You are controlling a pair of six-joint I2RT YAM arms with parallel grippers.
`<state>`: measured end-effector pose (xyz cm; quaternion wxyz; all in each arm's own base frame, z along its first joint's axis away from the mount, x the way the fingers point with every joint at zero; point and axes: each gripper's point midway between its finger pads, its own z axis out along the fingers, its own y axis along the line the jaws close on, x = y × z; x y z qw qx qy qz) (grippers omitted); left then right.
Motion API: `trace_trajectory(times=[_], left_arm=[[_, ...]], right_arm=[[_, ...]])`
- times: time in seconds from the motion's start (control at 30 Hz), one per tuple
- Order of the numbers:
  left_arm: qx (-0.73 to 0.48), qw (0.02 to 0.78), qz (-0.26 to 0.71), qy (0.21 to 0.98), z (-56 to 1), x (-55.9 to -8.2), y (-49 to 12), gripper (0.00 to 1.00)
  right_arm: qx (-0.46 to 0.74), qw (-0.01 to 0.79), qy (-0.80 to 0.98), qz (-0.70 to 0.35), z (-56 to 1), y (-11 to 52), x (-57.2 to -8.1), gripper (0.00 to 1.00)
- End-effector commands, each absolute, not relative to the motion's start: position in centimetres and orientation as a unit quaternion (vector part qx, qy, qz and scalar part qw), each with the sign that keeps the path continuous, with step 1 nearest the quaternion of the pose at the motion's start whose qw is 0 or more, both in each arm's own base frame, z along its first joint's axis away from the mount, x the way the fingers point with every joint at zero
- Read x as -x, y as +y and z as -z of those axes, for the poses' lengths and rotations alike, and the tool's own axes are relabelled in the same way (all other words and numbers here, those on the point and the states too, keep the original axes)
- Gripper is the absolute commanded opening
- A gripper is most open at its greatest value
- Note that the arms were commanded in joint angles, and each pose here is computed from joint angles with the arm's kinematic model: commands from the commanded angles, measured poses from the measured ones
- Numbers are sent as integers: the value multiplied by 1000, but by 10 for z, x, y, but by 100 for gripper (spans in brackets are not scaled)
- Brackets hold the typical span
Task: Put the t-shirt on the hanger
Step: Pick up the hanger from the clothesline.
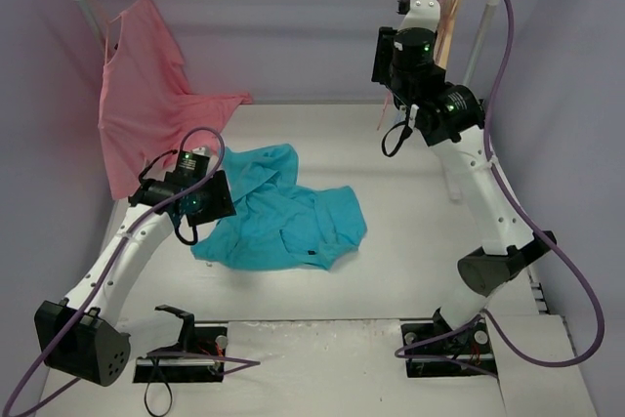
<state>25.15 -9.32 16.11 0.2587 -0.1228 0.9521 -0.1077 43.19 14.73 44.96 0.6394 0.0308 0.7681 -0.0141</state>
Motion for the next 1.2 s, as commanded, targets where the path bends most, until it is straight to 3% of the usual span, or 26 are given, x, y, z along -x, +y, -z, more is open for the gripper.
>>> trace_trajectory(times=[0.0,0.6,1.17], left_arm=[[113,289,120,943,-182,-256,-96,54],[108,281,121,946,-179,-250,-96,54],[107,277,128,946,-177,-251,-99,54]], right_arm=[[-40,653,755,-38,-460,158,-435,46],[-78,607,791,-6,-389,144,-461,35],[-79,591,802,21,-374,130,-449,20]])
